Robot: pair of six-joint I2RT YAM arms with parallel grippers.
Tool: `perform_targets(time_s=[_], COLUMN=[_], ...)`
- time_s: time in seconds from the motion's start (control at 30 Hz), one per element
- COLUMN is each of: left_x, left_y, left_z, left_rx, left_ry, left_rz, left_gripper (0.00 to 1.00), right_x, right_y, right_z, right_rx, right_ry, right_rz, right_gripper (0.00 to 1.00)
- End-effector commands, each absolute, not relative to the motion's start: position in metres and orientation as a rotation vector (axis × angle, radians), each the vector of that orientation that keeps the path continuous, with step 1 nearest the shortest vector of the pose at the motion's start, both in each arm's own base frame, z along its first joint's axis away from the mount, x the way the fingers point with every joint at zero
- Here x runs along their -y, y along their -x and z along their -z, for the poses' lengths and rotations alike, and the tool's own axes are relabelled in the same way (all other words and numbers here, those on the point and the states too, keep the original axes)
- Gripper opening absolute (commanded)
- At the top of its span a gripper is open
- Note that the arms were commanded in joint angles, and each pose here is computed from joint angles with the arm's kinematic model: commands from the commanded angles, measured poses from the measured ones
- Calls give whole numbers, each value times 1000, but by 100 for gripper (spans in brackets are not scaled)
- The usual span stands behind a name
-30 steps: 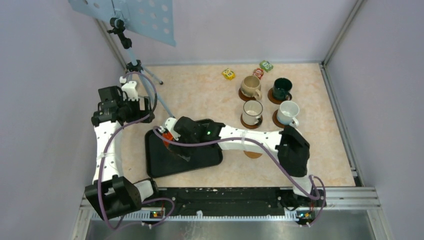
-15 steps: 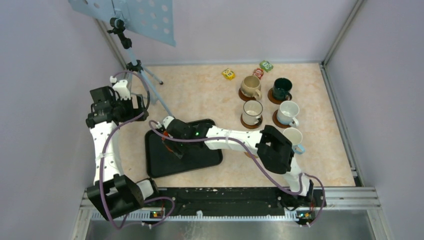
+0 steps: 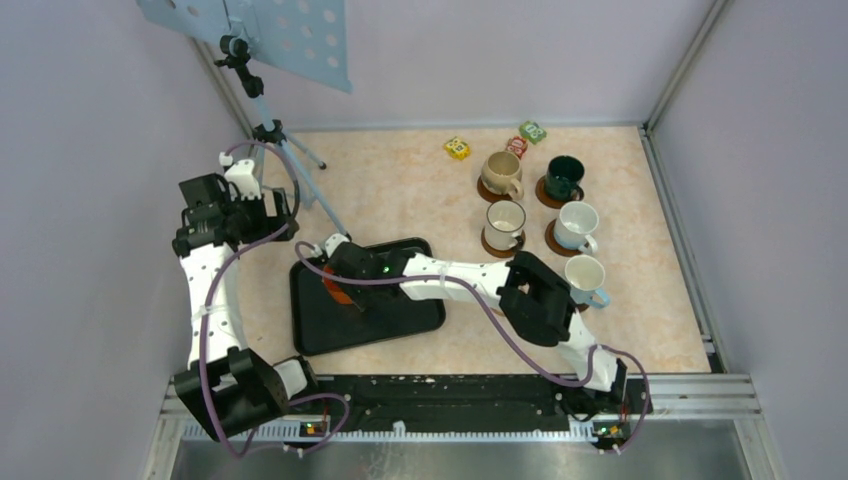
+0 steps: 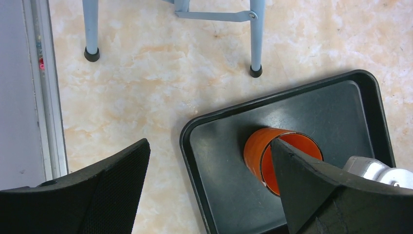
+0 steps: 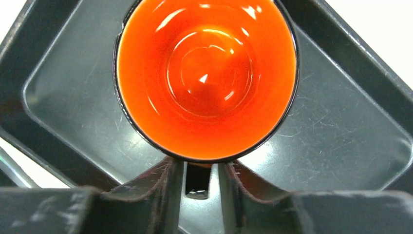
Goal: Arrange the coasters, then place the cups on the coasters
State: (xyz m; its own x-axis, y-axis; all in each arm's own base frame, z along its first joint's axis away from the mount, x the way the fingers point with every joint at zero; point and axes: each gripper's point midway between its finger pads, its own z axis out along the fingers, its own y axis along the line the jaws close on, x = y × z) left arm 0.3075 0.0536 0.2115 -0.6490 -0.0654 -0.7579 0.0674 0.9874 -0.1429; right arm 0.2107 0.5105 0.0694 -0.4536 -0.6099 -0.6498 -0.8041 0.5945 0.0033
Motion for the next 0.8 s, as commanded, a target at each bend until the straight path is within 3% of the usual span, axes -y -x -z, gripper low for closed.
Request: perform_targets(time_s=[0.0,0.13,0.47,0.77], left_x=[-51,-39,0,5], left_y=[-311,-309,-296,-295], left_z=[-219,-217,-223,-222], left_rx=[-2210,-2210,-2140,-2126], left_ry=[-10,-64,-274,-289], left_rz=[214,288,517,546], left_gripper=[99,99,99,99], right_x=[-519,-509,-460,-372], right_y=[-222,-223,-225,-232], right_z=[-90,-100,-159,-182], right_rx=[-2192,-2192,-2078,-2109], right_ry=[1056,1060,1021,883], right_rz=[-449,-464,-446,-355], right_gripper=[24,0,0,0])
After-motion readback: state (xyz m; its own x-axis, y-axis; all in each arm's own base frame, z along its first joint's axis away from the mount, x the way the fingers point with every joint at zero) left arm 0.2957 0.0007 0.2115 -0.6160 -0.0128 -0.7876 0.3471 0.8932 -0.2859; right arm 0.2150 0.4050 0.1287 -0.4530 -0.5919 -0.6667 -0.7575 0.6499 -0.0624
